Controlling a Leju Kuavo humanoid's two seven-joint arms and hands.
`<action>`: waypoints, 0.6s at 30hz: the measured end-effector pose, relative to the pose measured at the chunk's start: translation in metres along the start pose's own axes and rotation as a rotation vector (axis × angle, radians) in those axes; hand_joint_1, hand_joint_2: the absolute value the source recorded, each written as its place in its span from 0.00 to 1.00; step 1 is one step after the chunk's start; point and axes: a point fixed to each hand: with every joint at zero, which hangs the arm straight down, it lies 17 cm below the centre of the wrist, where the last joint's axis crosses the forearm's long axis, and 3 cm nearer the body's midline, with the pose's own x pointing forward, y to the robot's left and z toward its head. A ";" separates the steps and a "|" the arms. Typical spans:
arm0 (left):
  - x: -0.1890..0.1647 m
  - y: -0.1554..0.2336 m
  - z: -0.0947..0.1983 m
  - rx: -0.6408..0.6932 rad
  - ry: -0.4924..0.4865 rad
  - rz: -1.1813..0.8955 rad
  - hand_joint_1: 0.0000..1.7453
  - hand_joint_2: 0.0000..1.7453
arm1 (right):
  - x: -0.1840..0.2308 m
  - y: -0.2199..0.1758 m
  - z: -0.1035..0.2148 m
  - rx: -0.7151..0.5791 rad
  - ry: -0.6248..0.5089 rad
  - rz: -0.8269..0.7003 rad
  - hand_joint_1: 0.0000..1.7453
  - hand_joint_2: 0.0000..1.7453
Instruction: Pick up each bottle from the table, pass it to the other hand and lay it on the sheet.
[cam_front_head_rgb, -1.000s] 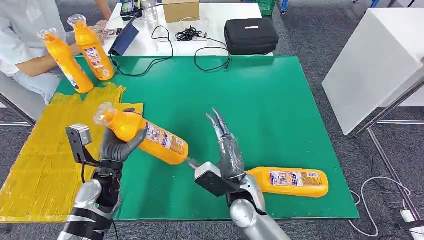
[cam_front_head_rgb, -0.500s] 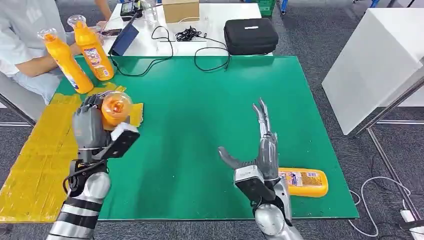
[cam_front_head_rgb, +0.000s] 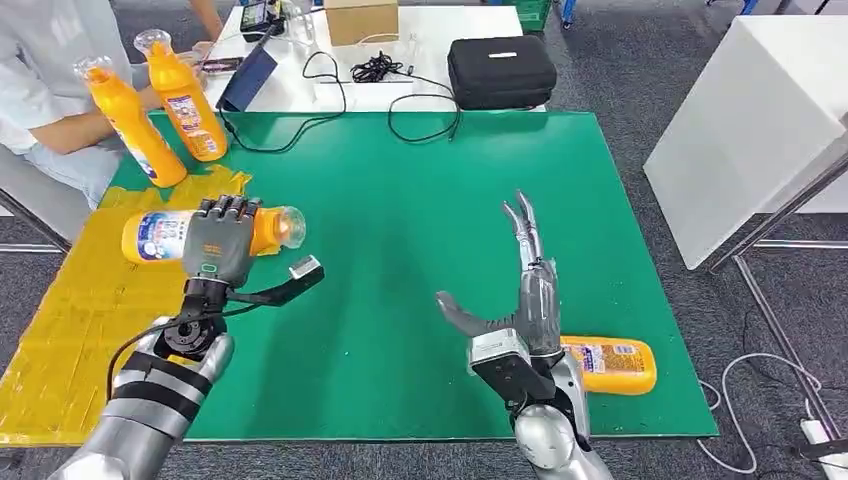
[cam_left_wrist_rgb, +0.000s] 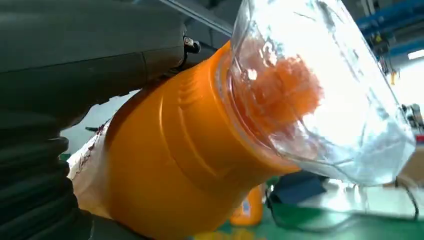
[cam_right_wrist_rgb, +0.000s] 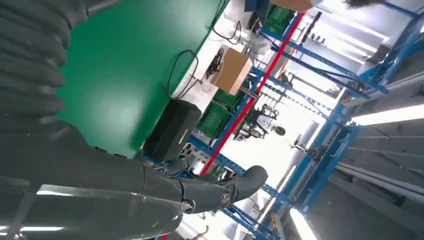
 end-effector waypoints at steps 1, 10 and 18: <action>0.000 -0.010 0.002 -0.032 -0.006 0.000 1.00 1.00 | 0.000 0.001 0.000 0.003 0.002 0.003 0.00 1.00; -0.007 -0.081 0.037 -0.239 0.005 0.017 0.00 1.00 | -0.002 0.004 -0.001 0.024 0.009 0.009 0.00 1.00; -0.019 -0.120 0.065 -0.350 0.061 -0.001 0.00 1.00 | -0.004 0.008 -0.003 0.044 0.012 0.020 0.00 1.00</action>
